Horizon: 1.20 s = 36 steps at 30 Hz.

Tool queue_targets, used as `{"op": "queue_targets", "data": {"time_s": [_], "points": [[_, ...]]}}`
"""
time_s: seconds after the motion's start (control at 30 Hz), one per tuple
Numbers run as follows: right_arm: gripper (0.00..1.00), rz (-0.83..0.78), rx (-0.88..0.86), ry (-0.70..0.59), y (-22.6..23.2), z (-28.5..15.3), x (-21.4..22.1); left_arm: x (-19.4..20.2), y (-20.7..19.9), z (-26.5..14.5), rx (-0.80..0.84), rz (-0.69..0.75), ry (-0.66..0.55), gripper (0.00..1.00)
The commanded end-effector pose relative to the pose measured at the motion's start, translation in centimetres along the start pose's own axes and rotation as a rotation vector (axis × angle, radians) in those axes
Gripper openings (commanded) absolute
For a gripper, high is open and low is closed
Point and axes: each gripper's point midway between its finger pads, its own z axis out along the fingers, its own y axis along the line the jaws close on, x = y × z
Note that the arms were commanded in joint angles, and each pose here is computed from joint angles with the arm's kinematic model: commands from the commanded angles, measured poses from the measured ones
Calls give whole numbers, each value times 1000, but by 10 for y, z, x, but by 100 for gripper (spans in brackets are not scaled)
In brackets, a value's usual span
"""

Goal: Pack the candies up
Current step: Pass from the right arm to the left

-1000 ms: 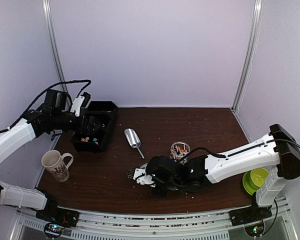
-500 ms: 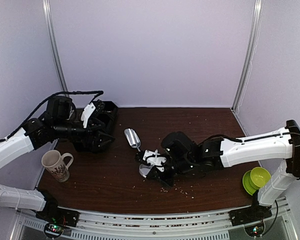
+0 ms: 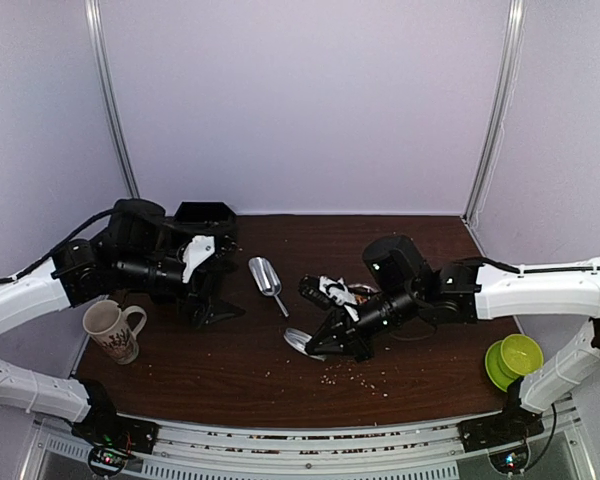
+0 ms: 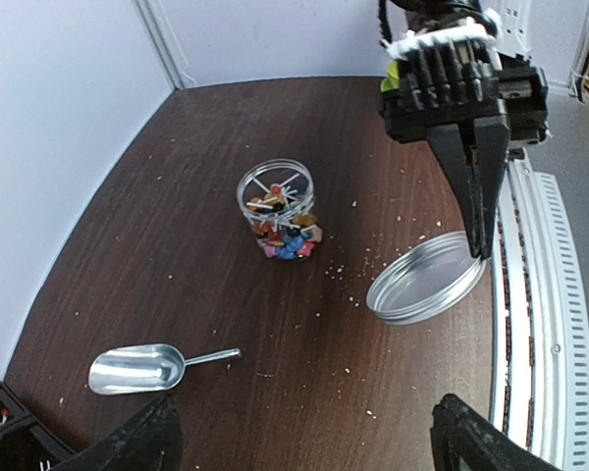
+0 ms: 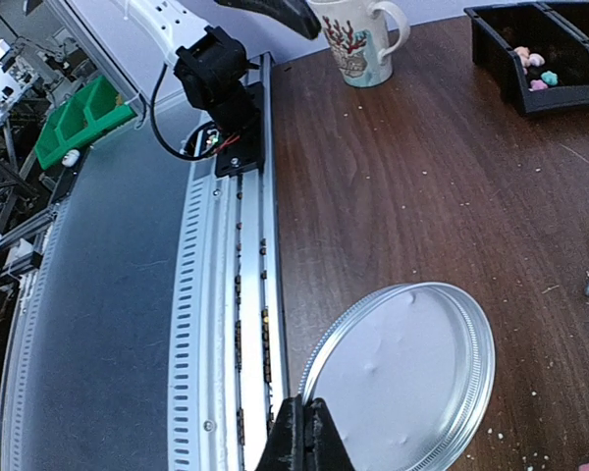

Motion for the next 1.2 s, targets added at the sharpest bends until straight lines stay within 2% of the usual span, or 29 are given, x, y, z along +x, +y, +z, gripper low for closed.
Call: {"op": "queue_targets", "data": {"time_s": [0.0, 0.27, 0.4, 0.87, 1.07, 1.17], "points": [[0, 6, -122, -35, 21, -12, -6, -10, -17, 10, 43, 178, 29, 89], [0, 35, -187, -70, 25, -24, -9, -16, -49, 28, 99, 393, 57, 86], [0, 37, -215, -73, 29, -27, -10, -15, -62, 41, 136, 463, 87, 81], [0, 43, -330, -73, 43, -25, -8, -13, -89, 70, 225, 526, 105, 60], [0, 39, -353, -72, 45, -24, -6, -16, -93, 72, 236, 511, 93, 47], [0, 41, -369, -66, 46, -22, -5, -17, -95, 73, 246, 504, 88, 46]]}}
